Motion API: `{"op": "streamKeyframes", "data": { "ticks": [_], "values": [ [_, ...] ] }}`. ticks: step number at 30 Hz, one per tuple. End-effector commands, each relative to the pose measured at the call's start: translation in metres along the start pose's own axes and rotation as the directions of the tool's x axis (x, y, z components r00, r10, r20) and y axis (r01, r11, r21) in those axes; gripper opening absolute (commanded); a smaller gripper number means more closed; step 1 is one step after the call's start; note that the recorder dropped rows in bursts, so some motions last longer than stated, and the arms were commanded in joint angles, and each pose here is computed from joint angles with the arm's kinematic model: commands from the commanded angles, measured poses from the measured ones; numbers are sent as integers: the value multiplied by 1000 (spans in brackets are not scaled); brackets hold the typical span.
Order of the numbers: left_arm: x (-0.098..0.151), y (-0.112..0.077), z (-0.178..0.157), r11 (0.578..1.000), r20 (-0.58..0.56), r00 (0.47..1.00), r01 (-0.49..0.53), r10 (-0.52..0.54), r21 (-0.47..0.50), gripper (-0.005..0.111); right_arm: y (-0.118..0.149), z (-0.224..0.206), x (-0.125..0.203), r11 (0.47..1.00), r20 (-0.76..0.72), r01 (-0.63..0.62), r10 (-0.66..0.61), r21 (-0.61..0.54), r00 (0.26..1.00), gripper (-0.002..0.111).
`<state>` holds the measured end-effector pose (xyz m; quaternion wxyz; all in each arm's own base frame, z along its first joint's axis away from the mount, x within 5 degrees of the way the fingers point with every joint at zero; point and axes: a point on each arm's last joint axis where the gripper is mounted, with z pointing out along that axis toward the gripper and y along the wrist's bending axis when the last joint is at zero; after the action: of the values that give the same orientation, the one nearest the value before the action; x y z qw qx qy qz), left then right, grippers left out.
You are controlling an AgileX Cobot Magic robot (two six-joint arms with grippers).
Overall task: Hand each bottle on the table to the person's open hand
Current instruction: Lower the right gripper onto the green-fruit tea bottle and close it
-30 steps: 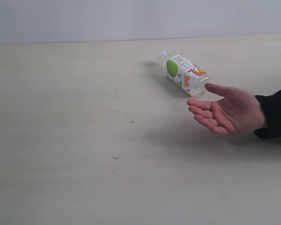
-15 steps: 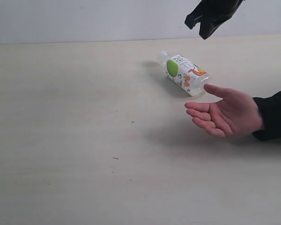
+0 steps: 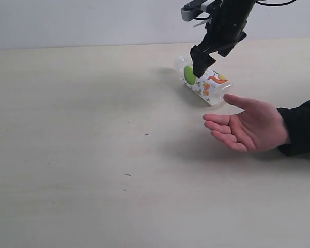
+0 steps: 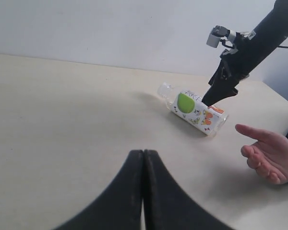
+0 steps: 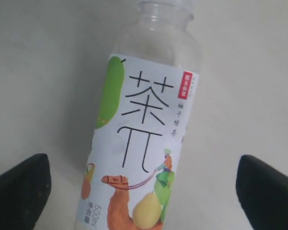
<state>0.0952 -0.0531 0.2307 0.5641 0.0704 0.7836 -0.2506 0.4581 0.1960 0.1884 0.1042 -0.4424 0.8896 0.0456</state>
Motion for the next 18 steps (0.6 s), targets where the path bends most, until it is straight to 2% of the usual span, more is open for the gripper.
{"op": "streamKeyframes", "data": {
  "ticks": [1, 18],
  "values": [
    [0, 0, 0, 1000, 5, 1000, -5, 5, -1, 0, 1, 5, -4, 999, 35, 41, -40, -27, 999, 100],
    [0, 0, 0, 1000, 5, 1000, -5, 5, -1, 0, -6, 42, -6, 999, 53, 32, -32, -4, 998, 100]
  ]
}}
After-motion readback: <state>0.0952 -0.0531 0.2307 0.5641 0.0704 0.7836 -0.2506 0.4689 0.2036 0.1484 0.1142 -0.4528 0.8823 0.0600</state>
